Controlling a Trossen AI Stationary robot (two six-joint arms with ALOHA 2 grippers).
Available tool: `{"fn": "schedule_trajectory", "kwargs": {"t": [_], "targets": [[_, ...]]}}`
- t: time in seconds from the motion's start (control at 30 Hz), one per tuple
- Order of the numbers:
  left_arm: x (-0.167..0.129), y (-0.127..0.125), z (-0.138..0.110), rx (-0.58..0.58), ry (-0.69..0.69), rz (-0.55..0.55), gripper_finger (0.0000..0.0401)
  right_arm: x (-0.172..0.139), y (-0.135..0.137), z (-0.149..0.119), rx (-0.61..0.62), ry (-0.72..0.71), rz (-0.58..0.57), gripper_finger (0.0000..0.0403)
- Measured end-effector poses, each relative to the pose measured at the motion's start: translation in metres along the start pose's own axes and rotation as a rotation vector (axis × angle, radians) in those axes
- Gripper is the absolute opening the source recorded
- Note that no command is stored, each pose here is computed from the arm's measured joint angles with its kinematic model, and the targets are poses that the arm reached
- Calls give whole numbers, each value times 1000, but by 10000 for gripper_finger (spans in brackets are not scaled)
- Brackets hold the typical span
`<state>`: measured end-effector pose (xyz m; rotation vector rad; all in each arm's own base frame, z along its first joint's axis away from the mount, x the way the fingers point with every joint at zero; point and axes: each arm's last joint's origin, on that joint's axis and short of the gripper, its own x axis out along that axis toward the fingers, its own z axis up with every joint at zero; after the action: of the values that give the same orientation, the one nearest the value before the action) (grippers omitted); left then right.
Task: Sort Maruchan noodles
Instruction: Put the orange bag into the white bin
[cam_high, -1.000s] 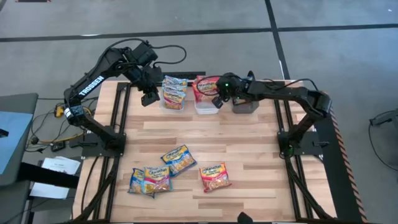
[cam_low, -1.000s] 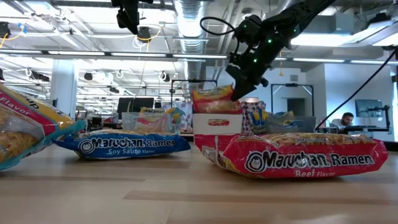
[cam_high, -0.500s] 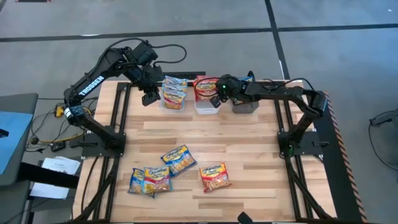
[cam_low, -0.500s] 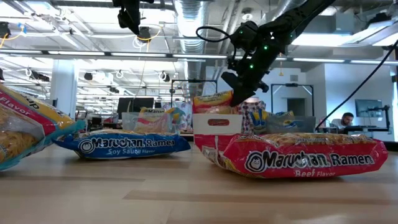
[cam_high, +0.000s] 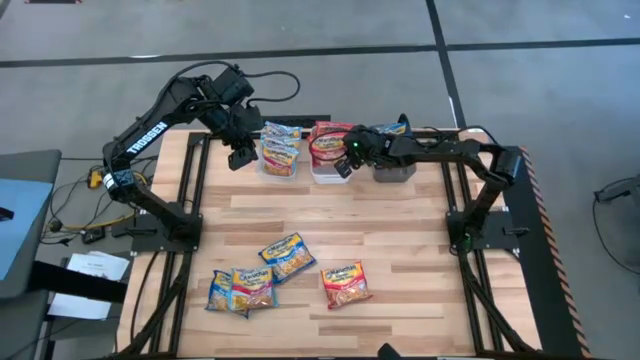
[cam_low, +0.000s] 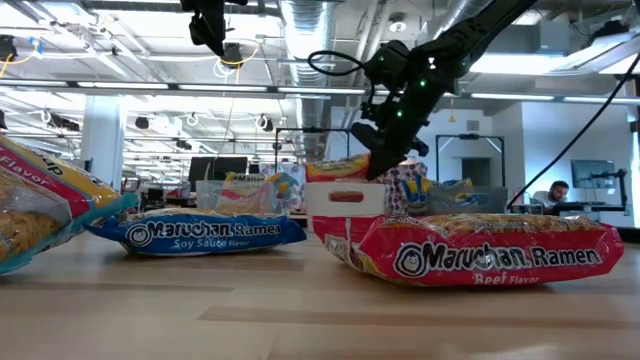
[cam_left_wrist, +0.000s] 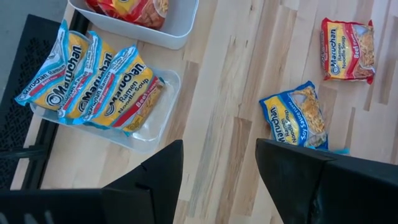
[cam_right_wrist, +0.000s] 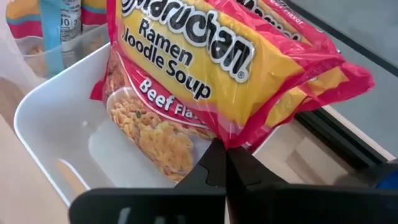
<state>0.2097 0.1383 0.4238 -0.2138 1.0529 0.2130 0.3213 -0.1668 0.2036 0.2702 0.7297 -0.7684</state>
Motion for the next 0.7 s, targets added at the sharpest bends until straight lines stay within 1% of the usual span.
{"fn": "schedule_trajectory", "kwargs": {"t": [0.1,0.23,0.53,0.7], "targets": [[0,0,0,0,0,0,188,0,-1,0,4,0,-2,8],[0,0,0,4,1,0,188,1,-3,1,50,0,-6,15],[0,0,0,25,0,0,188,1,-3,1,97,3,6,80],[0,0,0,25,0,0,188,1,-2,0,160,16,37,101]]}}
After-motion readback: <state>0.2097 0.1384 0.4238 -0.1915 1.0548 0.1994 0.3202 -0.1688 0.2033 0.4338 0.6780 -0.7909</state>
